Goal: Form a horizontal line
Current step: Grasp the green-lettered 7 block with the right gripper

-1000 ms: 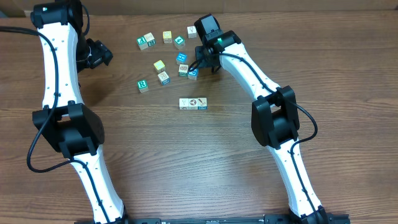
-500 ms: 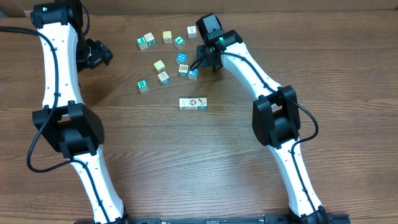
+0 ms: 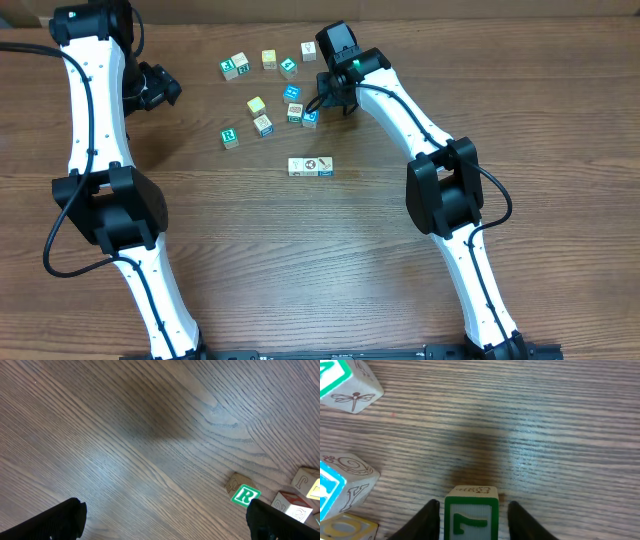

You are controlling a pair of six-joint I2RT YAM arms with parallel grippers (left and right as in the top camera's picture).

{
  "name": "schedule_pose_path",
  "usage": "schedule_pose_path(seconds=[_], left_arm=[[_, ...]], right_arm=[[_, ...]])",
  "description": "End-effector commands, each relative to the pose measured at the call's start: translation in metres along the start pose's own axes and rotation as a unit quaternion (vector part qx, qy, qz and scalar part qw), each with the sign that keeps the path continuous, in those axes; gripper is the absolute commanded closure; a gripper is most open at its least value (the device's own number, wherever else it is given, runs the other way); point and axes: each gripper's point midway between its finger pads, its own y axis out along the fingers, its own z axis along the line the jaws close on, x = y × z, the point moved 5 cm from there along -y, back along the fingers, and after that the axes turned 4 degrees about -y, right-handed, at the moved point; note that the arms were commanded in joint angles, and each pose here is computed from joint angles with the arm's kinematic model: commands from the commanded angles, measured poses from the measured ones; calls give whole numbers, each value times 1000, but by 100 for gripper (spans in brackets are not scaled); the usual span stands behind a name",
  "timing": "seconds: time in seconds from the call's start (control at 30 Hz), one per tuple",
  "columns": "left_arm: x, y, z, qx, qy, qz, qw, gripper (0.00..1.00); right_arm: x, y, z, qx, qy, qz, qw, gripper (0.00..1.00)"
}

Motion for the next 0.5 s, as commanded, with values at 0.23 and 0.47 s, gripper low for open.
schedule_pose_path(seconds=[0.23,0.47], left_arm=[[-2,-2,-1,0,2,-2,1000,0],[-2,-2,-1,0,2,-2,1000,0]], right_arm=[[18,-40,-3,0,7,-29,1000,76],[24,-112,-9,2,10,-35,999,78]])
